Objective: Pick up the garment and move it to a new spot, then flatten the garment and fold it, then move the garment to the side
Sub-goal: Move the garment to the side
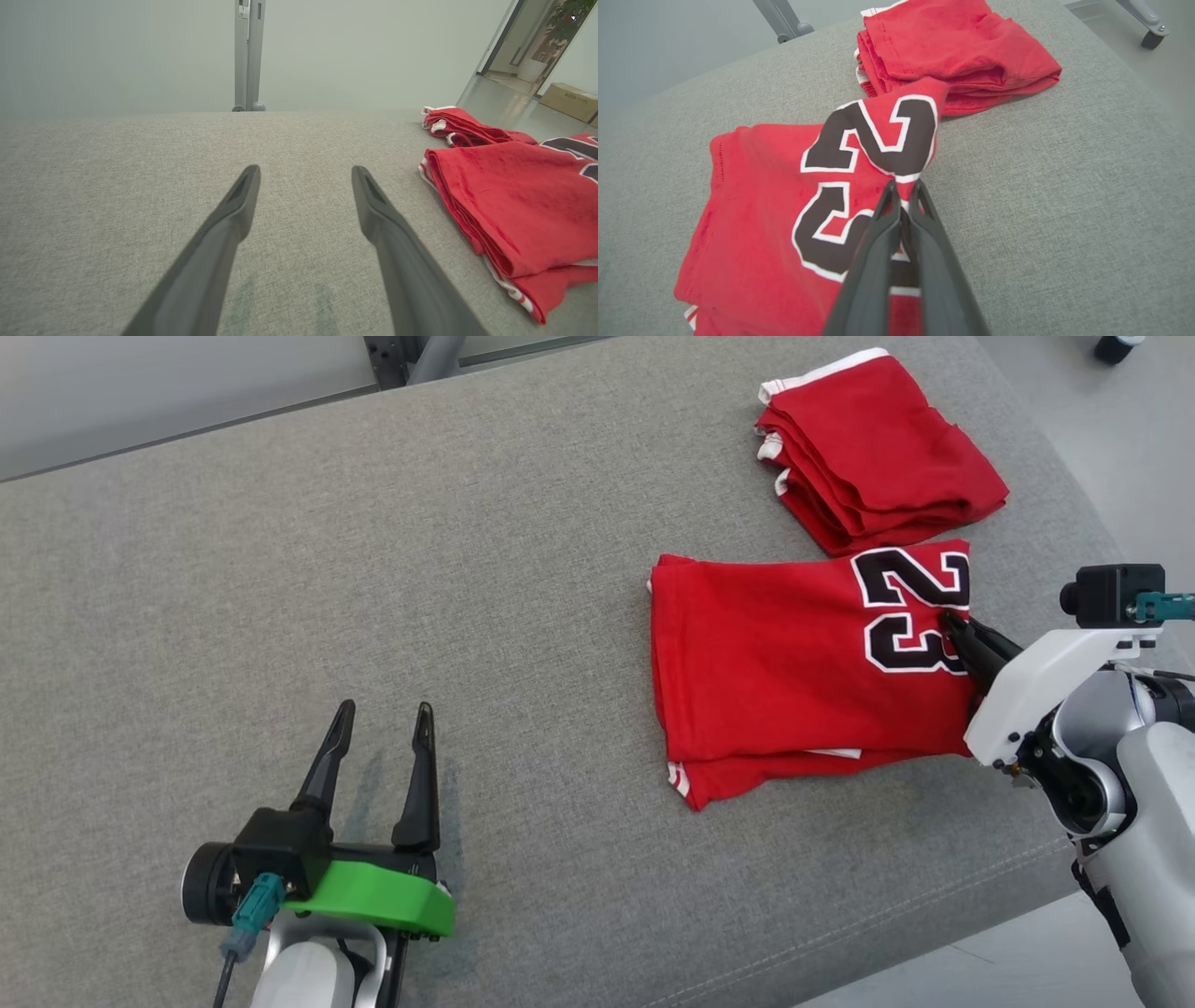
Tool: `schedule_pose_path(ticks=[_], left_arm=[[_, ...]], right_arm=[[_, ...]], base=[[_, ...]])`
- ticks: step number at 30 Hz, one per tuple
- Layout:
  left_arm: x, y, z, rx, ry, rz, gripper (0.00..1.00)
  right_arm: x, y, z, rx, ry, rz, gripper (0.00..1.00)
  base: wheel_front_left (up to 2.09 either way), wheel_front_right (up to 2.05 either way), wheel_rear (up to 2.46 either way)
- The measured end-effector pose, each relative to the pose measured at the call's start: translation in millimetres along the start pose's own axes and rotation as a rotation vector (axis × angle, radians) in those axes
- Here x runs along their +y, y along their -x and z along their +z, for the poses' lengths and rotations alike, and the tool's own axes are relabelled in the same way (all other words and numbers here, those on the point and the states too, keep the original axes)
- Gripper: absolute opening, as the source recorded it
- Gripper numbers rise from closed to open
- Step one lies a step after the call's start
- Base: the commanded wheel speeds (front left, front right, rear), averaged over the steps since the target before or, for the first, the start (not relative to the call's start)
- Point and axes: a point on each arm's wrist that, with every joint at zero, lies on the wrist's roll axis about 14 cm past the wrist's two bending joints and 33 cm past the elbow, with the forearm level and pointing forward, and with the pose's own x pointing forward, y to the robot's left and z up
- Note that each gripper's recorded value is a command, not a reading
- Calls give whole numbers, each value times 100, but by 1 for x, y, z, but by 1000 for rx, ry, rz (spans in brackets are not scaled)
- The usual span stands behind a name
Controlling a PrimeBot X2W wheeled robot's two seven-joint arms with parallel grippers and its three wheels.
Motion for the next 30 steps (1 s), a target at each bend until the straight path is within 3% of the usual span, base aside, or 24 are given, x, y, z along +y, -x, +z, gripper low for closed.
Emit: schedule_pose_path(ticks=[6, 20, 30], left_arm=[[7, 4, 2, -2, -4, 23, 100], [41, 39, 22, -44, -19, 158, 100], [56, 55, 23, -43, -23, 216, 100]], right_arm=[[16, -10, 16, -26, 31, 38, 0], [83, -56, 101, -128, 143, 148, 0], [77, -80, 132, -144, 195, 87, 0]], base=[[0, 0, 0], [0, 0, 0], [0, 0, 0]])
